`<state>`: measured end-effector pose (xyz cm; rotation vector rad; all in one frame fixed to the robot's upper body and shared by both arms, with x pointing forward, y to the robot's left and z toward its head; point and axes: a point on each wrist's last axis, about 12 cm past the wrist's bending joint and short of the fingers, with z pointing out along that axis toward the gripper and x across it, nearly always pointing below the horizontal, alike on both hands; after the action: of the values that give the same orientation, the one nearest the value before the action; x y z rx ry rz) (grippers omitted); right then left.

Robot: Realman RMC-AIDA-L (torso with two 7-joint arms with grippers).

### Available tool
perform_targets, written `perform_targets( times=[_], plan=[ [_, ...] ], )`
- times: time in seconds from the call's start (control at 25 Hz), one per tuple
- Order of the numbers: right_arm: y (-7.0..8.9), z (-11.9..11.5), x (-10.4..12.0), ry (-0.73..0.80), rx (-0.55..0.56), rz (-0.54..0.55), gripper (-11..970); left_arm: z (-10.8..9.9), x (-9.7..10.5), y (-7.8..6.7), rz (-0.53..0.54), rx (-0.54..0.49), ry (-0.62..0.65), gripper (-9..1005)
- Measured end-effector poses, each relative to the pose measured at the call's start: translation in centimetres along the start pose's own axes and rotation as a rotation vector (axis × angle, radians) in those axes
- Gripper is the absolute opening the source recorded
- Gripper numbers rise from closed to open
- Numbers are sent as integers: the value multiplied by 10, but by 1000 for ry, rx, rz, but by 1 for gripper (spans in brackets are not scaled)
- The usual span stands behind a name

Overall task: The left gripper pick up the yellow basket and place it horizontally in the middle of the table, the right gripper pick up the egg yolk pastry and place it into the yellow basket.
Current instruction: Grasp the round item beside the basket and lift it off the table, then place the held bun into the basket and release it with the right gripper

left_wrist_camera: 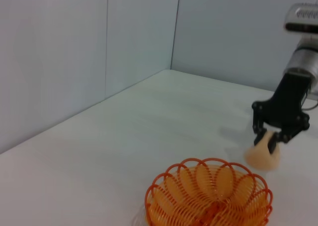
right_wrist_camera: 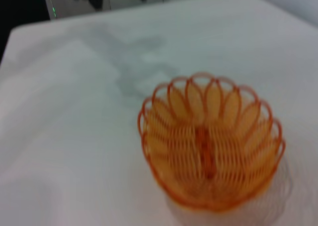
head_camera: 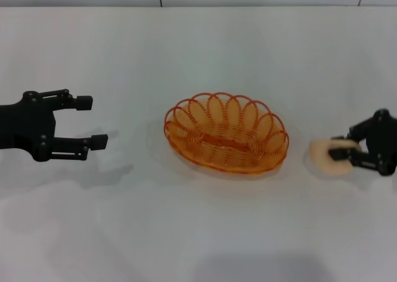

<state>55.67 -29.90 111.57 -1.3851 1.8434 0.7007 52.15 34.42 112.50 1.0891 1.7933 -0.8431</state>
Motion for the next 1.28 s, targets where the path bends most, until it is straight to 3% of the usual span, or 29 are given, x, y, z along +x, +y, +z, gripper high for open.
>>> perform_targets(
  times=[0.32,0.76,1.04,1.28],
  plan=[
    [-4,-9,-31,-144,33,0,133,0,3,-1,-9,-5,0,862],
    [-10,36,-64,-256,3,79,66,-4,13,-7,-33,-17,2,862],
    [-8,68,-69,-189,42,40,55,-4,15,-11,-34,6,7,862],
    [-5,74,-69,-192,46,49,101,-5,13,-10,-30,9,9,862]
  ],
)
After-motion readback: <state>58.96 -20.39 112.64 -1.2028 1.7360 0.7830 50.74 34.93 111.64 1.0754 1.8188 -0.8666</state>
